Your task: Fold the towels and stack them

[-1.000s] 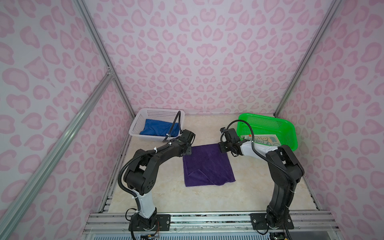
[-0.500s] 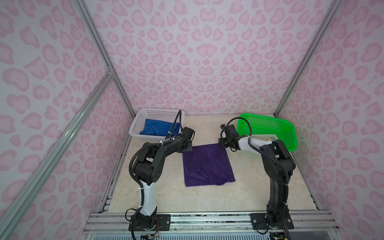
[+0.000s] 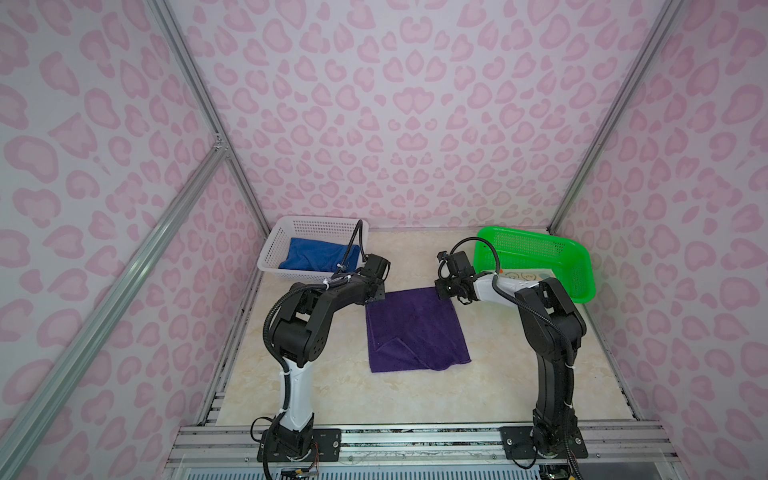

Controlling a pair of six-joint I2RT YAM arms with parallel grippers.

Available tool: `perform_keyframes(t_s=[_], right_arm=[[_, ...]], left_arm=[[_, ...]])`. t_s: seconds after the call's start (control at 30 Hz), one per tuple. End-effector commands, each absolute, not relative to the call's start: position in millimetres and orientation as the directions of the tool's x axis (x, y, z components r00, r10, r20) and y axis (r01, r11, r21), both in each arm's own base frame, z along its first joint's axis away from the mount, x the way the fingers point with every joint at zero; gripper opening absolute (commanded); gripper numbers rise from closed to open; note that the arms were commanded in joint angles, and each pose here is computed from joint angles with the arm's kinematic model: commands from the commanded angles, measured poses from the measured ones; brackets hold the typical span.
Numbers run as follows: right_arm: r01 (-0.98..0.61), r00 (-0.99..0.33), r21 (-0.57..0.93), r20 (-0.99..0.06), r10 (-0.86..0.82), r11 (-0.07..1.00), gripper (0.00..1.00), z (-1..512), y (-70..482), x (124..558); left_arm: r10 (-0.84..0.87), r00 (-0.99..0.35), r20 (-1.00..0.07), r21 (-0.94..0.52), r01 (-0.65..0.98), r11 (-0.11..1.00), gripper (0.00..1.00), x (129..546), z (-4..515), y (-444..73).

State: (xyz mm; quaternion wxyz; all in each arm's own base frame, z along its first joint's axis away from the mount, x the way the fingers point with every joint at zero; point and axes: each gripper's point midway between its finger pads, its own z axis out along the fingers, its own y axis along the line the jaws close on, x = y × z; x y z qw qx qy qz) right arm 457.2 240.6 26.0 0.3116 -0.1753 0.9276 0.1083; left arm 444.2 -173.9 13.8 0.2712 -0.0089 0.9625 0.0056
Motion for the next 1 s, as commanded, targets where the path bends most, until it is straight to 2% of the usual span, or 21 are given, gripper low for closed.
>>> perform_keyframes(t_s=[0.0, 0.03, 0.17, 0.57, 0.67, 0.73, 0.93, 0.97], right_arm=[[-0.382, -0.771, 0.079, -0.577, -0.270, 0.921, 0.10, 15, 233, 449], [-0.381, -0.770, 0.078, -0.578, -0.270, 0.921, 0.07, 16, 232, 449], [-0.378, -0.762, 0.072, -0.590, -0.266, 0.923, 0.00, 22, 228, 450], [-0.387, -0.720, 0.072, -0.646, -0.253, 0.919, 0.00, 51, 213, 446], [-0.396, -0.720, 0.073, -0.643, -0.260, 0.915, 0.00, 49, 214, 446], [-0.398, -0.724, 0.075, -0.639, -0.262, 0.914, 0.00, 45, 215, 445], [-0.403, -0.723, 0.076, -0.637, -0.267, 0.912, 0.00, 42, 215, 445], [-0.403, -0.724, 0.076, -0.635, -0.268, 0.912, 0.00, 41, 215, 444]], left_arm=[[-0.004, -0.913, -0.408, 0.011, -0.010, 1.000, 0.08, 416, -7, -169], [-0.007, -0.913, -0.408, 0.005, -0.010, 1.000, 0.03, 414, -7, -169], [-0.010, -0.909, -0.417, -0.021, -0.002, 1.000, 0.02, 413, -2, -173], [0.032, -0.852, -0.522, -0.084, 0.089, 0.992, 0.02, 431, 51, -198], [0.027, -0.846, -0.532, -0.090, 0.088, 0.992, 0.24, 435, 58, -200], [0.030, -0.844, -0.535, -0.089, 0.091, 0.992, 0.32, 437, 61, -201], [0.049, -0.850, -0.524, -0.070, 0.100, 0.993, 0.35, 436, 58, -199], [0.053, -0.854, -0.518, -0.074, 0.106, 0.992, 0.39, 435, 56, -201]])
